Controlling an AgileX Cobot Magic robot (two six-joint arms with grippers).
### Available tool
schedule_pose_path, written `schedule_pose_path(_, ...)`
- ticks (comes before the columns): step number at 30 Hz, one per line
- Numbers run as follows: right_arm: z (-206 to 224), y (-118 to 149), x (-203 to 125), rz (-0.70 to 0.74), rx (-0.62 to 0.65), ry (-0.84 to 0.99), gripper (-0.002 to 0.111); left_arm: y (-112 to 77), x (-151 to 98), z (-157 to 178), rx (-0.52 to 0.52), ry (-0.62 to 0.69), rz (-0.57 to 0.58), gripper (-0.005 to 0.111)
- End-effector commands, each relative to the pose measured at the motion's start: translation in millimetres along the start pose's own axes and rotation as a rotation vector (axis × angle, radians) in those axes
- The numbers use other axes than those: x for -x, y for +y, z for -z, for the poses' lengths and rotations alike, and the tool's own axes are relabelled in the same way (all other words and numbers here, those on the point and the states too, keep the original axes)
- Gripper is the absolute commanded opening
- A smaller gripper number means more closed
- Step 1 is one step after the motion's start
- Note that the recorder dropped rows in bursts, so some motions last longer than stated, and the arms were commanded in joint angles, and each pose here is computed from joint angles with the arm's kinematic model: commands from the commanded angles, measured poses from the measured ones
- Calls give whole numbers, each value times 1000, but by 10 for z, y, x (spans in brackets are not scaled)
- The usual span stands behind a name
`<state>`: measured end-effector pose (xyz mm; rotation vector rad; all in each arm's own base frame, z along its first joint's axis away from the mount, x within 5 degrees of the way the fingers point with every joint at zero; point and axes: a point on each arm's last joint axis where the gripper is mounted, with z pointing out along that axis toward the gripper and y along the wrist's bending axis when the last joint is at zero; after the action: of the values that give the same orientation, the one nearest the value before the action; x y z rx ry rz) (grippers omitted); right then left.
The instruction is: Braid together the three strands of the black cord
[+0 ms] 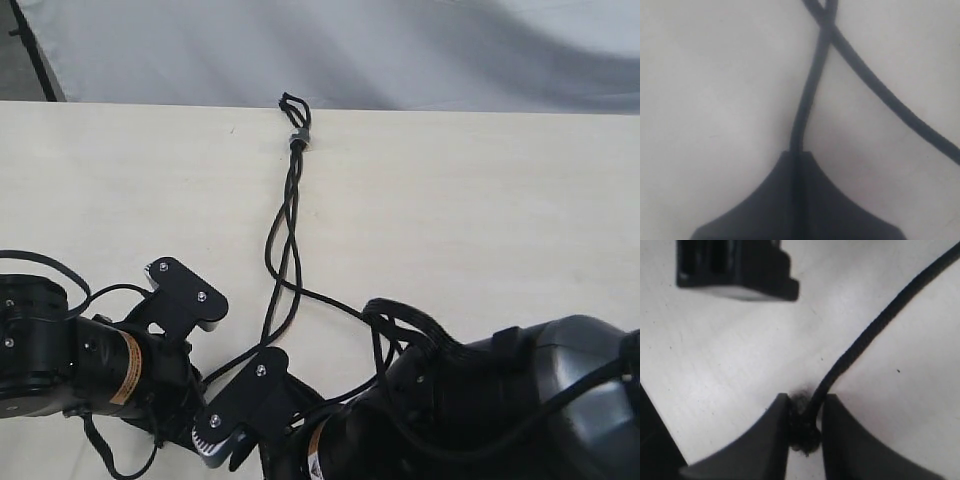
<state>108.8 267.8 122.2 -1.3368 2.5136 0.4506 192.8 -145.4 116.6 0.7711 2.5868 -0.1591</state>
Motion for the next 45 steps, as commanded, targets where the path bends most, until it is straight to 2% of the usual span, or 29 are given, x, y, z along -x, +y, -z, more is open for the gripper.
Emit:
schedule_pose_path(1, 42, -23, -25, 61, -12, 24, 0, 19, -57, -6, 15, 33, 4, 0)
schedule_pose_path(4, 168, -43, -26, 91, -17, 35, -1, 41, -89, -4, 40, 68, 11, 0)
schedule_pose_path(15, 304, -455, -119, -21, -87, 102, -1, 61, -129, 4, 66, 110, 63, 0)
schedule_pose_path(26, 233, -494, -437, -39, -97, 200, -1, 76, -167, 11, 86, 150, 95, 0)
schedule_pose_path(45, 230, -495, -421, -64, -100, 182, 0, 76, -167, 11, 86, 150, 95, 0)
